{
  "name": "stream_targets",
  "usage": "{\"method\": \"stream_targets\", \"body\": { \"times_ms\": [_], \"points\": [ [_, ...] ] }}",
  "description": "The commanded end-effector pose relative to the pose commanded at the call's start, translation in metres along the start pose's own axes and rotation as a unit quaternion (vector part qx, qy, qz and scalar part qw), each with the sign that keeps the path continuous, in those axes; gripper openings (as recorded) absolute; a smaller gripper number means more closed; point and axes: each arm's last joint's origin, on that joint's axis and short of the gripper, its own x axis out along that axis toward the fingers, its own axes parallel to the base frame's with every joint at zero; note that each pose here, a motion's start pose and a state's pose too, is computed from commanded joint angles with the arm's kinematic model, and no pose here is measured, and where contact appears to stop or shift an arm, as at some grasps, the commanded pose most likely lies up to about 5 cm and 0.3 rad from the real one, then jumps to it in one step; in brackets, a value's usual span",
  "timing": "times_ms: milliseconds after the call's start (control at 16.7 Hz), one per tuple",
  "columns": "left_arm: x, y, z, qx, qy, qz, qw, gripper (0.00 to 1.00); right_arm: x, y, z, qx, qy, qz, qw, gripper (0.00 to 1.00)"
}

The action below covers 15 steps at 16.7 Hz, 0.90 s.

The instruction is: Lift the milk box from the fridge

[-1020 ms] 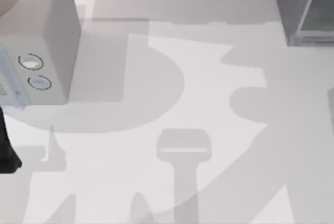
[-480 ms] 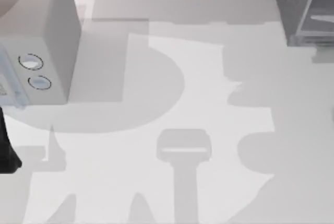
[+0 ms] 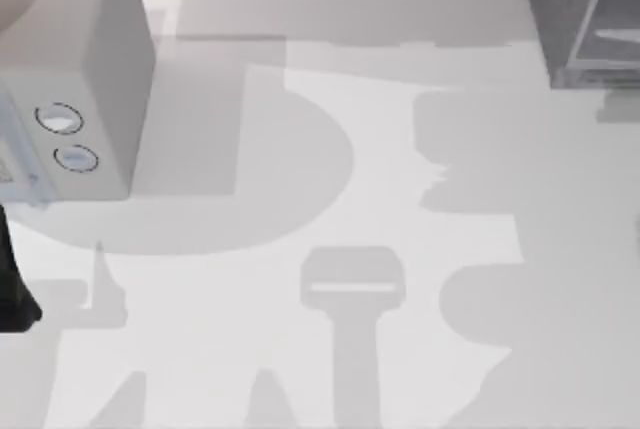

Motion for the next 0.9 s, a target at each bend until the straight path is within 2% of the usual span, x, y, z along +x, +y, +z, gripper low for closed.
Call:
{"method": "stream_targets", "body": {
  "times_ms": [240, 540, 720, 900],
  "points": [
    [0.000, 0.000, 0.000, 0.000, 0.000, 0.000, 1.000, 1.00, -0.032, 0.014, 0.031, -0.005, -0.005, 0.000, 1.000, 0.00],
    [0.000, 0.000, 0.000, 0.000, 0.000, 0.000, 1.000, 1.00, -0.111, 0.038, 0.064, -0.008, -0.007, -0.001, 1.000, 0.00],
    [0.000, 0.000, 0.000, 0.000, 0.000, 0.000, 1.000, 1.00, -0.166, 0.050, 0.061, -0.006, -0.010, -0.001, 1.000, 0.00],
    [0.000, 0.000, 0.000, 0.000, 0.000, 0.000, 1.000, 1.00, -0.210, 0.058, 0.041, -0.004, -0.013, -0.001, 1.000, 0.00]
  ]
}}
